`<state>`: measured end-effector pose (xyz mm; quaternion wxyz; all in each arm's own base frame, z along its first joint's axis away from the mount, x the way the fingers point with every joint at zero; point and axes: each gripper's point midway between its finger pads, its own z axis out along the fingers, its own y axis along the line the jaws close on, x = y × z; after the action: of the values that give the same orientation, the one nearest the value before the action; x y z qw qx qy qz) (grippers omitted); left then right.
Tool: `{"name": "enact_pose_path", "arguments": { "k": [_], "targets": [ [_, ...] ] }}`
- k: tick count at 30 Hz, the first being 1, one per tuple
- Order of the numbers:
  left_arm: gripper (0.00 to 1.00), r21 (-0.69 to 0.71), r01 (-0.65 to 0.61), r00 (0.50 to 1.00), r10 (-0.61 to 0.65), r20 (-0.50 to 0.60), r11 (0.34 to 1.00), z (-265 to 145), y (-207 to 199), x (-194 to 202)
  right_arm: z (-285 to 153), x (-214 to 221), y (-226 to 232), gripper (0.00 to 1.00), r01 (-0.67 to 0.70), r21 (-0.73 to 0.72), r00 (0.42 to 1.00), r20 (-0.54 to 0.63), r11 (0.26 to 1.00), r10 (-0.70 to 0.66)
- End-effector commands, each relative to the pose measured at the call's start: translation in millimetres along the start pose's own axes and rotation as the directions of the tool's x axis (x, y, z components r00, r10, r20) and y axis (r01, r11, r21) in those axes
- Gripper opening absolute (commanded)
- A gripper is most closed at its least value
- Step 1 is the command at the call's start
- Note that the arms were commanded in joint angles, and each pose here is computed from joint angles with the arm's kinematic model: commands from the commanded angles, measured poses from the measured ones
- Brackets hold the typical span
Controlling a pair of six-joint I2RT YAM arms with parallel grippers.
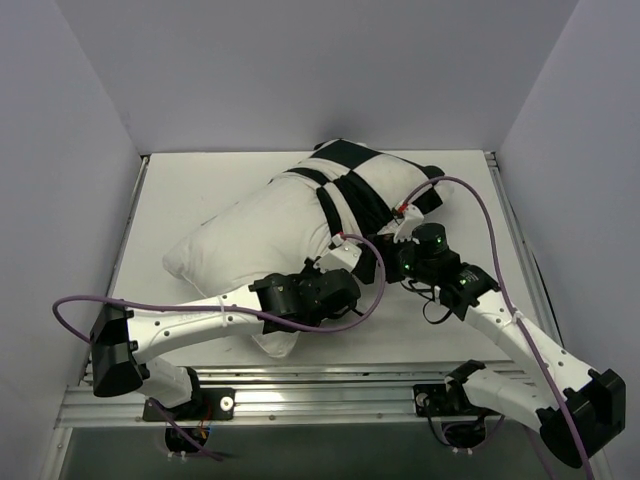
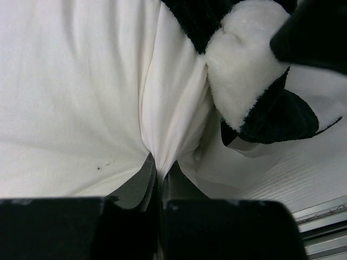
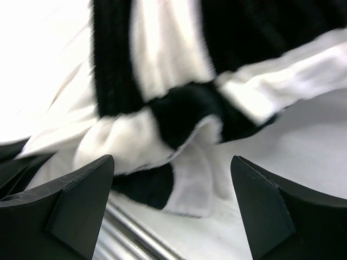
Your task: Remove the pillowcase from the pillow
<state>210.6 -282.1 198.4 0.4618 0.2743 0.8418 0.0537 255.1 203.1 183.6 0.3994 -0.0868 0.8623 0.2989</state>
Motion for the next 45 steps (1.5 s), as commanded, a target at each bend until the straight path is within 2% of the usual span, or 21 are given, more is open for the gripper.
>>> {"name": "enact_pose_path", "arguments": {
  "k": [1, 6, 12, 17, 20, 21, 23, 24, 26, 27, 34, 38, 41, 44, 45],
  "targets": [
    [0.02, 0.063, 0.125, 0.985, -0.132, 0.114, 0.99, -12, -1, -44, -8, 11, 32, 0.84, 0.001, -0.138, 1.0, -0.021, 0.99, -0.004],
    [0.02, 0.065, 0.145, 0.982, -0.152, 0.117, 0.987, -14, 3, -47, -3, 18, 65, 0.83, 0.04, -0.232, 0.999, -0.025, 0.972, -0.047],
    [0.02, 0.071, 0.161, 0.979, -0.168, 0.119, 0.984, -17, 5, -50, 16, 26, 79, 0.82, 0.046, -0.231, 0.998, -0.032, 0.972, -0.055],
    [0.02, 0.084, 0.196, 0.97, -0.206, 0.129, 0.977, -22, 10, -51, 39, 39, 61, 0.76, 0.041, -0.161, 0.998, -0.048, 0.986, -0.049],
    [0.02, 0.085, 0.217, 0.966, -0.226, 0.126, 0.973, -23, 14, -48, 46, 41, 62, 0.58, 0.022, -0.176, 0.999, -0.041, 0.984, -0.03],
    [0.02, 0.086, 0.224, 0.964, -0.233, 0.126, 0.971, -24, 16, -47, 48, 39, 61, 0.43, 0.02, -0.17, 0.999, -0.028, 0.985, -0.025],
    [0.02, 0.083, 0.242, 0.961, -0.25, 0.117, 0.967, -23, 18, -41, 50, 36, 54, 0.28, 0.017, -0.143, 1.0, -0.017, 0.99, -0.02],
    [0.02, 0.086, 0.25, 0.958, -0.259, 0.118, 0.964, -27, 21, -40, 52, 35, 49, 0.15, 0.016, -0.12, 1.0, -0.01, 0.993, -0.017],
    [0.02, 0.088, 0.267, 0.955, -0.276, 0.11, 0.96, -27, 24, -35, 54, 28, 34, 0.03, 0.007, -0.078, 1.0, 0.006, 0.997, -0.006],
    [0.02, 0.092, 0.279, 0.951, -0.289, 0.114, 0.956, -32, 28, -34, 55, 25, 25, 0.0, -0.007, -0.054, 1.0, 0.01, 0.999, 0.007],
    [0.02, 0.015, 0.367, 0.927, -0.367, 0.08, 0.93, -41, 71, -14, 45, -21, -58, 0.0, -0.158, 0.176, 0.984, 0.106, 0.972, 0.141],
    [0.02, -0.034, 0.419, 0.905, -0.415, 0.091, 0.907, -59, 109, -7, 32, -59, -84, 0.0, -0.292, 0.189, 0.947, 0.198, 0.938, 0.254],
    [0.02, -0.045, 0.444, 0.892, -0.436, 0.121, 0.895, -75, 131, -10, 22, -82, -105, 0.0, -0.345, 0.239, 0.924, 0.254, 0.908, 0.284],
    [0.02, -0.063, 0.476, 0.874, -0.463, 0.152, 0.877, -91, 153, -10, -6, -111, -135, 0.0, -0.456, 0.272, 0.86, 0.378, 0.848, 0.341],
    [0.02, -0.062, 0.486, 0.867, -0.472, 0.161, 0.872, -95, 158, -10, -13, -119, -142, 0.0, -0.514, 0.249, 0.821, 0.421, 0.821, 0.386]
  ]
}}
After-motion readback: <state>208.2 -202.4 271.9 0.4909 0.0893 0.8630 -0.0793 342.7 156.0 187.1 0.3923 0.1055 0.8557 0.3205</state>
